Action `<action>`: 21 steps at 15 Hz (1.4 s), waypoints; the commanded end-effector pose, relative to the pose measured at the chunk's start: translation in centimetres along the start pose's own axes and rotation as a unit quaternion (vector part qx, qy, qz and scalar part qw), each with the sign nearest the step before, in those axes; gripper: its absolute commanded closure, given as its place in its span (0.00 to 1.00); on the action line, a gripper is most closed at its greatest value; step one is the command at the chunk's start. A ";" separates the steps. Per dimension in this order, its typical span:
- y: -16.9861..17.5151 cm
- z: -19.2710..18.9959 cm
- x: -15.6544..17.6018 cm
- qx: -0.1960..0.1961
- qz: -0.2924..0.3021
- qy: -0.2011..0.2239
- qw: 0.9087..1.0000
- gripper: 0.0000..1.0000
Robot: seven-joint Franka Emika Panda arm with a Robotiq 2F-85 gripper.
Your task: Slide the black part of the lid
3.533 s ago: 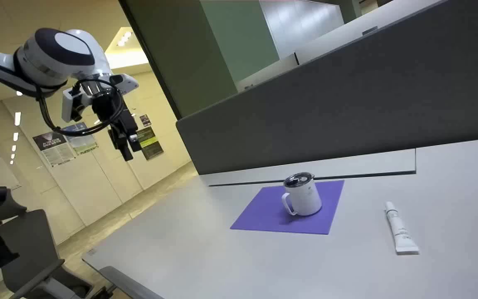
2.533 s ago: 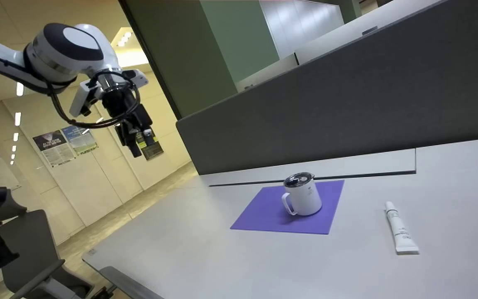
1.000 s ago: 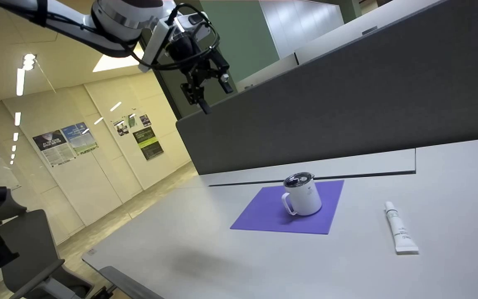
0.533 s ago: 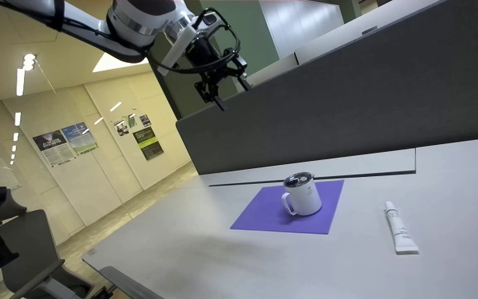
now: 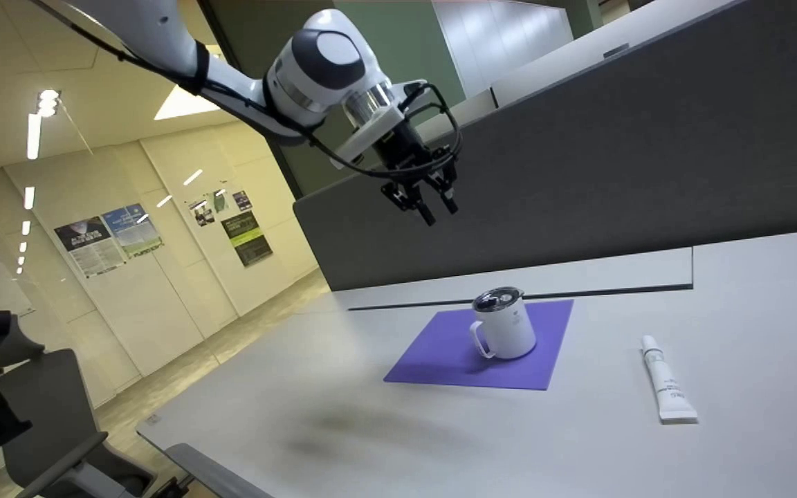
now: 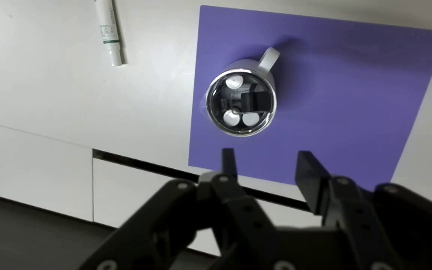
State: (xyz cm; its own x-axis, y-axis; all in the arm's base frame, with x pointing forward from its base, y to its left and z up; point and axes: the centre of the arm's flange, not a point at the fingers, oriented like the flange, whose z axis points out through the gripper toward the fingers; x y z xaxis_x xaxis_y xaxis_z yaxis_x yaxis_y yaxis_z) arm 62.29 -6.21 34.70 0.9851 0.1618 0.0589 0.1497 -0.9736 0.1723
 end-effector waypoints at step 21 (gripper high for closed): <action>-1.5 10.5 0.6 0.036 0.018 -0.048 0.998 1.00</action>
State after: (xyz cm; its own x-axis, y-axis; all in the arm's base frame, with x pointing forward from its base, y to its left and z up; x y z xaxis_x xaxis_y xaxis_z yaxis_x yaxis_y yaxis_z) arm 63.58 -6.35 24.19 0.9930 0.1139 -0.0323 0.1167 -0.9880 0.1013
